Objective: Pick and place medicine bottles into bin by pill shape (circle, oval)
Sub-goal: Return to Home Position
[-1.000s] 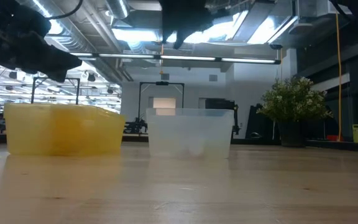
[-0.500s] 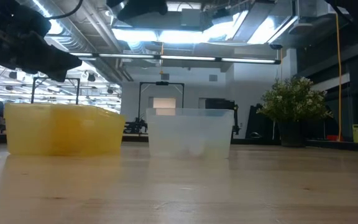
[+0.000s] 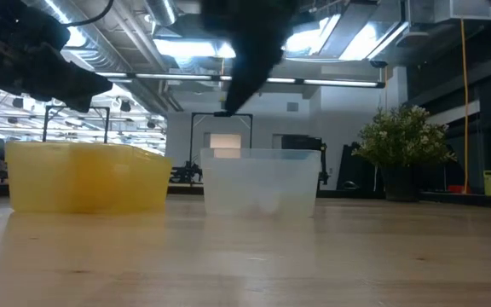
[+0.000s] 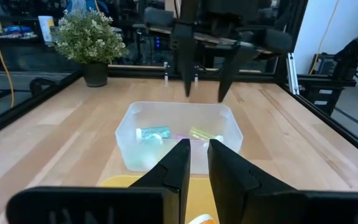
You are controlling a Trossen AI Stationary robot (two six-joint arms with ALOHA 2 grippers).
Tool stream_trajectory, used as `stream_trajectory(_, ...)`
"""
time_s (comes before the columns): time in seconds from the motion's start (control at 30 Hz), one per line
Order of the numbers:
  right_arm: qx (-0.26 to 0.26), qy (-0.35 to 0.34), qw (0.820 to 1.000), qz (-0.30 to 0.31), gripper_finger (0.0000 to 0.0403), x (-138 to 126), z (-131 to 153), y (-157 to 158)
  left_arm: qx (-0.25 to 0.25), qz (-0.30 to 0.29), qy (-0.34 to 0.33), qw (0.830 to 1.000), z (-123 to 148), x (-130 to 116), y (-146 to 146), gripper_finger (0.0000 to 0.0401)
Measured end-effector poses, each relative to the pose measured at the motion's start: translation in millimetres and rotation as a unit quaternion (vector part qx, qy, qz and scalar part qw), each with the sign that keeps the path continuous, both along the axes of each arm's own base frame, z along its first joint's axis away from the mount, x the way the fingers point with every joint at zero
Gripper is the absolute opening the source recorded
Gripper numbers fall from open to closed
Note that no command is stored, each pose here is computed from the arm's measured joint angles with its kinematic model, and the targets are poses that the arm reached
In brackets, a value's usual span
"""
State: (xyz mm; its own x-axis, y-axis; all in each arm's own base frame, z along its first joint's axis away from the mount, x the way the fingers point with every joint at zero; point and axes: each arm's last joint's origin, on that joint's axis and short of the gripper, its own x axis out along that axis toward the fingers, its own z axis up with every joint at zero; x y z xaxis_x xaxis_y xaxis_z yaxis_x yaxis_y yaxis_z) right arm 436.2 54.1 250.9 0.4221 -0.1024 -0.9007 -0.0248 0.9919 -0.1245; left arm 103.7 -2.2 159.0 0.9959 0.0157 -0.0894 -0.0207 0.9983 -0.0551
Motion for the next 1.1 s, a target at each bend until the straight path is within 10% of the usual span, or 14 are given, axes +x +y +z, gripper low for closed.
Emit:
stream_trajectory(0.57,0.079,-0.3,0.95,0.048,0.0213,-237,-35,-23,0.0,-0.002,0.0,1.0,0,0,0,0.005)
stream_trajectory(1.1,0.074,-0.519,0.852,0.017,0.0213,-320,-76,-34,0.0,-0.002,0.0,1.0,0,0,0,0.005)
